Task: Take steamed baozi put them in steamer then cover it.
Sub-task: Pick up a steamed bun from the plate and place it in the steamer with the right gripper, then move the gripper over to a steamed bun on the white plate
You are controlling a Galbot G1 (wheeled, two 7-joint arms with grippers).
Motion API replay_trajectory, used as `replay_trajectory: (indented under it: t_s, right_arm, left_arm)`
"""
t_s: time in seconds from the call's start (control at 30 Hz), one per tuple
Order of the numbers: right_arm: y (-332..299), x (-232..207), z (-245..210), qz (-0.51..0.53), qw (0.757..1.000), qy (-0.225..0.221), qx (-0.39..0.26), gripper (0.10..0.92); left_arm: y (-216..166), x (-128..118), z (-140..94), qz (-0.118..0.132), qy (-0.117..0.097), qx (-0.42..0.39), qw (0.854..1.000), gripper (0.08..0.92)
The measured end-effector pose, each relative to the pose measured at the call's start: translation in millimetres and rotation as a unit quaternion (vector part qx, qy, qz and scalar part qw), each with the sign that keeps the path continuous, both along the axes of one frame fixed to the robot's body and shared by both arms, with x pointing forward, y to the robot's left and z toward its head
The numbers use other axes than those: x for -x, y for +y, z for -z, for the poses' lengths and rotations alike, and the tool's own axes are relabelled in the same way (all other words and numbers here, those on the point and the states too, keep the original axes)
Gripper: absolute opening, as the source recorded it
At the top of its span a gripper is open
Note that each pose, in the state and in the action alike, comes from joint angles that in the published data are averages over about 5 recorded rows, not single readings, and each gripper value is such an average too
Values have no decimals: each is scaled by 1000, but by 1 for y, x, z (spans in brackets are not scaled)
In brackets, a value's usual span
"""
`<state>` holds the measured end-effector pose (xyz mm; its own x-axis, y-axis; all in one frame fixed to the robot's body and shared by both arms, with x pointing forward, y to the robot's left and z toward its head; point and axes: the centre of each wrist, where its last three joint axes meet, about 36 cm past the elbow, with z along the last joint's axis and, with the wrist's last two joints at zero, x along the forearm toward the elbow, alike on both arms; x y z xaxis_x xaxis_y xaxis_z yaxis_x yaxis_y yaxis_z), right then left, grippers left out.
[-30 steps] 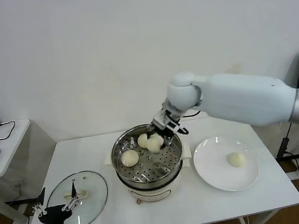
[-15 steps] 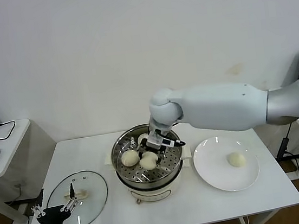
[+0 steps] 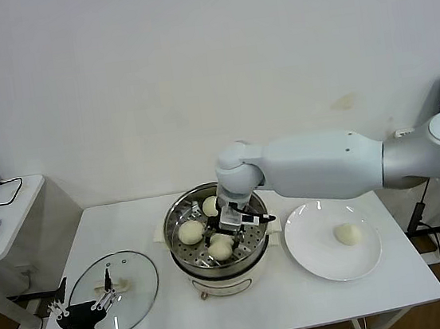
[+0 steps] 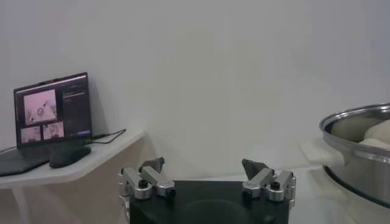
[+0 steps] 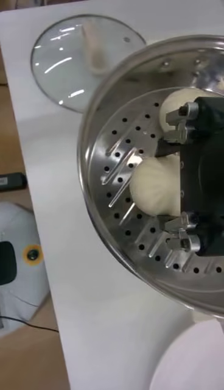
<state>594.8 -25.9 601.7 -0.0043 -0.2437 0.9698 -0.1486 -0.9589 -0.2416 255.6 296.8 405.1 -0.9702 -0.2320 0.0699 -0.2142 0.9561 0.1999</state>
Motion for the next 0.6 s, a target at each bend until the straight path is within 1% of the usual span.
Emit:
replay_trajectory:
  t_s: [0.1,0.2,0.4,0.6]
  right_arm:
    - [-1,1,-4,-3,1000,-3,-1,783]
    - [-4,0,-12,1,1000,-7,-4,817]
    - [-23,-4,-41,49,998,-14,-21,823]
    - [-68,-7,-69,160,986,-22,-34,823]
  left_arm:
    - [0,0,0,1,0,0,1000,823]
    - [1,0,0,1,0,-2,1000,823]
    - [5,-1,-3,3,-2,-9,1000,823]
    - [6,-3,-5,10,-5,-12,1000,823]
